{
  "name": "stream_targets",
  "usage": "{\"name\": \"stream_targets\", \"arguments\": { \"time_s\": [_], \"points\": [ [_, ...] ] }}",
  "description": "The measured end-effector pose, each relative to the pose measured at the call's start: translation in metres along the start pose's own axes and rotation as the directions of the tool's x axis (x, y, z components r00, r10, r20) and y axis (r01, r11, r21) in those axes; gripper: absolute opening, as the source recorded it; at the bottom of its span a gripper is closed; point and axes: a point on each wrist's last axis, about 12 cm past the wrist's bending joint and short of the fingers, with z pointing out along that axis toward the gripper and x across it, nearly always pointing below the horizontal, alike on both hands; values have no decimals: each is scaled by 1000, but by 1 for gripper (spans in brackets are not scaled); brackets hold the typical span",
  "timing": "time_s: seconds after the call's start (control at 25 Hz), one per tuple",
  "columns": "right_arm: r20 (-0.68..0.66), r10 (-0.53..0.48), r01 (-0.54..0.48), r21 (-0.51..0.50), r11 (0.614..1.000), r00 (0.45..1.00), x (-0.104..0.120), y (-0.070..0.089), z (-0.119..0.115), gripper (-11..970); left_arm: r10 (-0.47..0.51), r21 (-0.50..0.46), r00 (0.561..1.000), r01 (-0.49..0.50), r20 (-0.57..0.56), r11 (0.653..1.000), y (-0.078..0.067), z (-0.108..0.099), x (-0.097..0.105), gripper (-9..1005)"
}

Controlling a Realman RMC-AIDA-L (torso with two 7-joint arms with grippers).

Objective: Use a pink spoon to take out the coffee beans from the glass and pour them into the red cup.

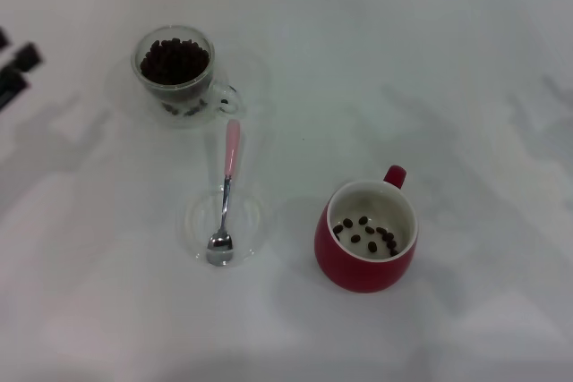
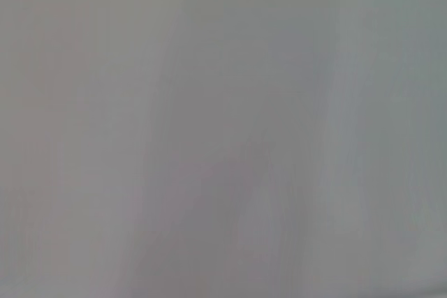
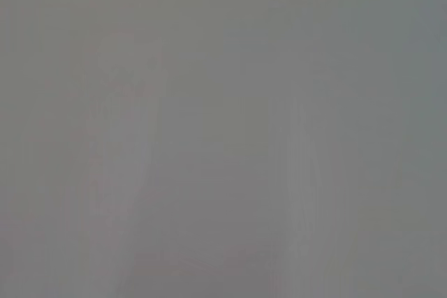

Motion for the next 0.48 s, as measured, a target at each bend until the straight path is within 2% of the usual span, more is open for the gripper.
{"name": "stream_targets", "arguments": {
  "time_s": [0.2, 0.36, 0.48],
  "points": [
    [17, -17, 17, 25, 1000, 1000, -3, -3, -3, 610, 65, -213, 991, -39, 114, 976, 9, -36, 14, 523],
    [28, -70, 70, 24, 997, 997, -5, -2, -5, 610, 133, -390, 979, -63, 153, 918, 15, -58, 27, 524],
    [24, -99, 98, 31, 995, 995, -4, -1, -4, 610, 175, -483, 972, -80, 156, 872, 18, -69, 33, 524]
  ]
}}
